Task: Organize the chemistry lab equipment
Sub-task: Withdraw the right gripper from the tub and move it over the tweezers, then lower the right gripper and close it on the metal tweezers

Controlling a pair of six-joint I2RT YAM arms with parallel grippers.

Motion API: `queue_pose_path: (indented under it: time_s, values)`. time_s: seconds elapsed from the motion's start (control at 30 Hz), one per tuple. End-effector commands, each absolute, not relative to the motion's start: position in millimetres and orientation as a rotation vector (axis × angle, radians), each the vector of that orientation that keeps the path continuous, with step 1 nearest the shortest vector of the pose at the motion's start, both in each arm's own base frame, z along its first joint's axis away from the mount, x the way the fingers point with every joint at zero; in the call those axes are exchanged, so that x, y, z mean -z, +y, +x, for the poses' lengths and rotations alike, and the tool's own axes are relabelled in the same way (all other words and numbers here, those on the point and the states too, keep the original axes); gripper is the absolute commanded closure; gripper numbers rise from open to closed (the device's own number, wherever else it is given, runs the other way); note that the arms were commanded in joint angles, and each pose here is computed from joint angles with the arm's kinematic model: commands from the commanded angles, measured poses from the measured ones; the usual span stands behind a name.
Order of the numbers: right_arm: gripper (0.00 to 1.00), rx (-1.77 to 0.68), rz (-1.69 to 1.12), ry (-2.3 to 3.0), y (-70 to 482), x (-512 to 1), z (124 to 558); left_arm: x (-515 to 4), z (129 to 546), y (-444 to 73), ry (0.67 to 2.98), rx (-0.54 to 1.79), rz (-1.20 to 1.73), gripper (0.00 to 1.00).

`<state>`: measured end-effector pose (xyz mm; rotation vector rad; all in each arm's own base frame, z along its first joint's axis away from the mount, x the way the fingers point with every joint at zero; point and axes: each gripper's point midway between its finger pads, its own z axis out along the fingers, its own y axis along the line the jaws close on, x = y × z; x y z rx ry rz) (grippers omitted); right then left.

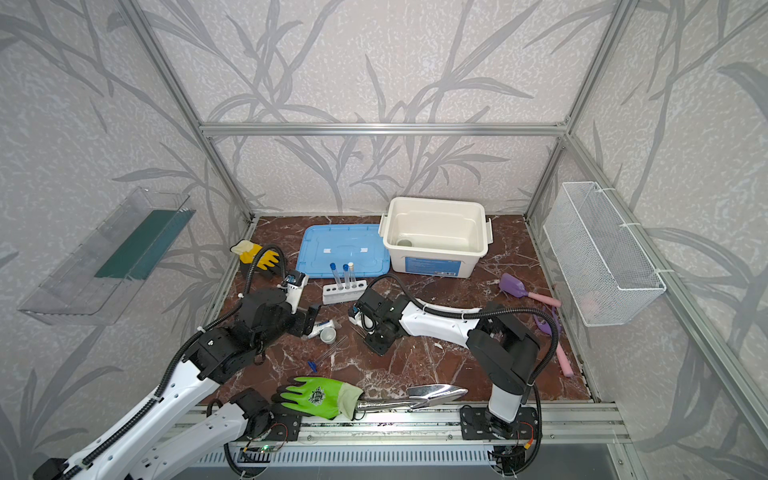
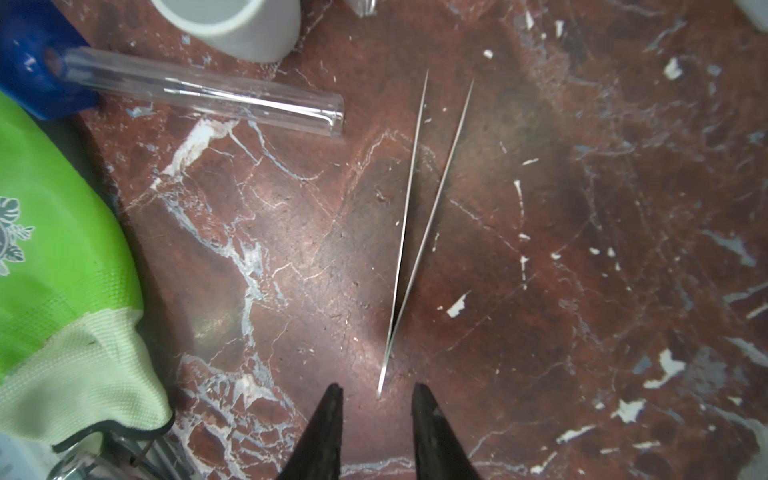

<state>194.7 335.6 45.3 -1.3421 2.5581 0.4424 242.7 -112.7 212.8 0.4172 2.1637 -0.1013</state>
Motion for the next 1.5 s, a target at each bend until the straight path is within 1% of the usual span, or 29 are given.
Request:
queue_pose_path:
  time_s: [0.0,0.33,0.8,1.1,1.47]
  values:
    - [0.72,-0.472,-1.356,2.565,342,-37,191,-212,244,-111,2.165,0.091,0.396,0.21]
    - [0.78,-0.406,-1.364,2.605,340,-19,195,-210,245,-110,2.17,0.082,0.399,0.21]
    - [0.92,-0.278,-1.366,2.626,326,-8,198,-211,245,-111,2.171,0.081,0.406,0.21]
    - [0.98,-0.265,-1.366,2.607,323,-21,198,-209,246,-111,2.177,0.079,0.408,0.21]
    - [1.0,-0.279,-1.3,2.603,320,-39,202,-208,245,-111,2.18,0.083,0.408,0.21]
